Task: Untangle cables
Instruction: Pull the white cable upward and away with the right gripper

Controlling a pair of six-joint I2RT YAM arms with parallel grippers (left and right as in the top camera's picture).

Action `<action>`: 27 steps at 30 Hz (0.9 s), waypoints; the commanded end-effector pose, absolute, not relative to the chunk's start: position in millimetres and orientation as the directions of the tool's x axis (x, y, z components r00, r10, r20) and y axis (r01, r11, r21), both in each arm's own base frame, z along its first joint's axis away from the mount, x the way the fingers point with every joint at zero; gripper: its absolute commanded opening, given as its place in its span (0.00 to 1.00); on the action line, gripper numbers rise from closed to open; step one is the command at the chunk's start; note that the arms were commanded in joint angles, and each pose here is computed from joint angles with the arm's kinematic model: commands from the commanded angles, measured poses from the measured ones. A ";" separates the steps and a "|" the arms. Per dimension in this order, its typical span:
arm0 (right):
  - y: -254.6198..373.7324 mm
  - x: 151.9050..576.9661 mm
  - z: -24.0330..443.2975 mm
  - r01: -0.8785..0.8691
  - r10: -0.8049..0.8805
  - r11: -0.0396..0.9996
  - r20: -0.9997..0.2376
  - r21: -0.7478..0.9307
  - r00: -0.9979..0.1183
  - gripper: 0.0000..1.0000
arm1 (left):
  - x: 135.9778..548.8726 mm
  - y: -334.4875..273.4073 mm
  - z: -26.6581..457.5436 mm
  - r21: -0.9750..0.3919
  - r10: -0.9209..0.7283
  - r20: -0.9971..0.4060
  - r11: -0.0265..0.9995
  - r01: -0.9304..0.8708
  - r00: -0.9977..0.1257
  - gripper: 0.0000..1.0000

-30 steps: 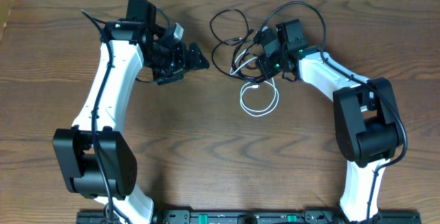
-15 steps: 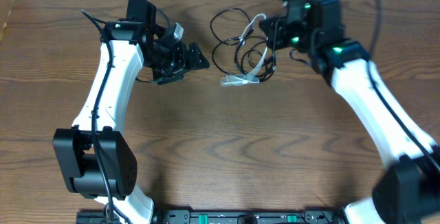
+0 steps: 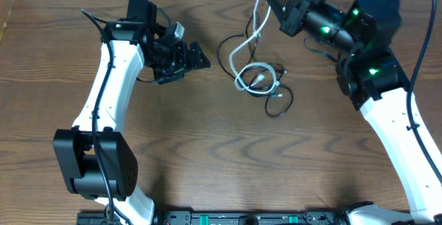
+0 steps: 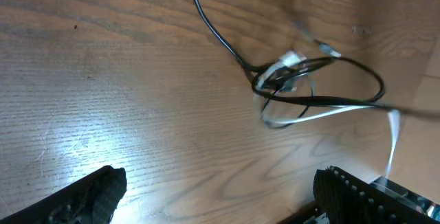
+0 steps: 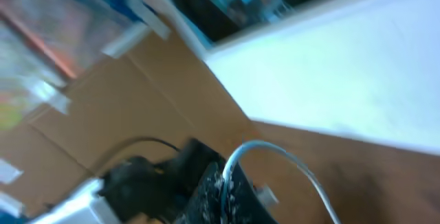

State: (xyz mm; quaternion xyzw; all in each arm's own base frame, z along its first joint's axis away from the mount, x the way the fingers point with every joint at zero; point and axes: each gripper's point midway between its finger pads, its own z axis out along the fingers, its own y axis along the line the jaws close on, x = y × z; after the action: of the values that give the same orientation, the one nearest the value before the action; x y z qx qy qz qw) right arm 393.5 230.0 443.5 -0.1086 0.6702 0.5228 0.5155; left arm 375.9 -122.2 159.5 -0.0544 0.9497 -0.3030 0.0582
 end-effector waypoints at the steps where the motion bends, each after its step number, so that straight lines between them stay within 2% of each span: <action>1: 230.3 381.2 466.6 -0.730 0.416 0.375 -0.808 0.571 -0.417 0.01 | 375.2 -120.7 155.1 -0.571 -0.143 -0.066 0.817 -0.080 -0.987 0.93; 5: 229.6 384.6 459.8 -0.737 0.387 0.416 -0.837 0.533 -0.386 0.01 | 375.2 -120.7 155.1 -0.571 -0.143 -0.066 0.817 -0.080 -0.988 0.93; 7: 222.4 400.1 440.2 -0.667 0.386 0.500 -0.831 0.553 -0.400 0.01 | 375.3 -120.8 155.1 -0.572 -0.143 -0.067 0.817 -0.080 -0.987 0.93; 9: 200.8 426.0 404.3 -0.465 0.446 0.622 -0.773 0.630 -0.452 0.01 | 375.2 -120.8 155.1 -0.572 -0.143 -0.066 0.817 -0.080 -0.987 0.93; 11: 183.0 440.7 366.8 -0.238 0.539 0.658 -0.668 0.714 -0.513 0.01 | 375.2 -120.8 155.1 -0.572 -0.143 -0.066 0.817 -0.080 -0.987 0.93; 13: 180.6 444.2 341.0 -0.079 0.629 0.594 -0.524 0.801 -0.575 0.02 | 375.3 -120.8 155.1 -0.572 -0.143 -0.067 0.817 -0.080 -0.987 0.93; 15: 193.7 444.4 333.5 -0.044 0.650 0.509 -0.418 0.860 -0.635 0.01 | 375.3 -120.8 155.1 -0.572 -0.143 -0.067 0.817 -0.080 -0.987 0.93; 19: 231.6 435.0 378.3 -0.290 0.548 0.326 -0.430 0.900 -0.718 0.01 | 375.2 -120.8 155.1 -0.572 -0.143 -0.066 0.817 -0.080 -0.988 0.93; 23: 224.1 432.4 440.0 -0.341 0.629 0.076 -0.310 0.937 -0.713 0.02 | 375.3 -120.6 155.1 -0.572 -0.143 -0.066 0.817 -0.080 -0.987 0.93; 25: 216.7 432.0 460.7 -0.372 0.661 0.009 -0.285 0.928 -0.694 0.02 | 375.3 -120.6 155.1 -0.572 -0.143 -0.066 0.817 -0.080 -0.987 0.93; 27: 212.7 435.4 463.6 -0.383 0.684 0.014 -0.288 0.924 -0.670 0.02 | 375.2 -120.8 155.1 -0.572 -0.143 -0.066 0.817 -0.080 -0.987 0.93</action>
State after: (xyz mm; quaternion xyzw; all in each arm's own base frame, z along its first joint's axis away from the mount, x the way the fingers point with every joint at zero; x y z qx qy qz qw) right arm 438.1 218.8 452.3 0.0892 0.6136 0.6641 0.4176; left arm 376.1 -121.9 159.3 -0.0544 0.9500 -0.3019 0.0586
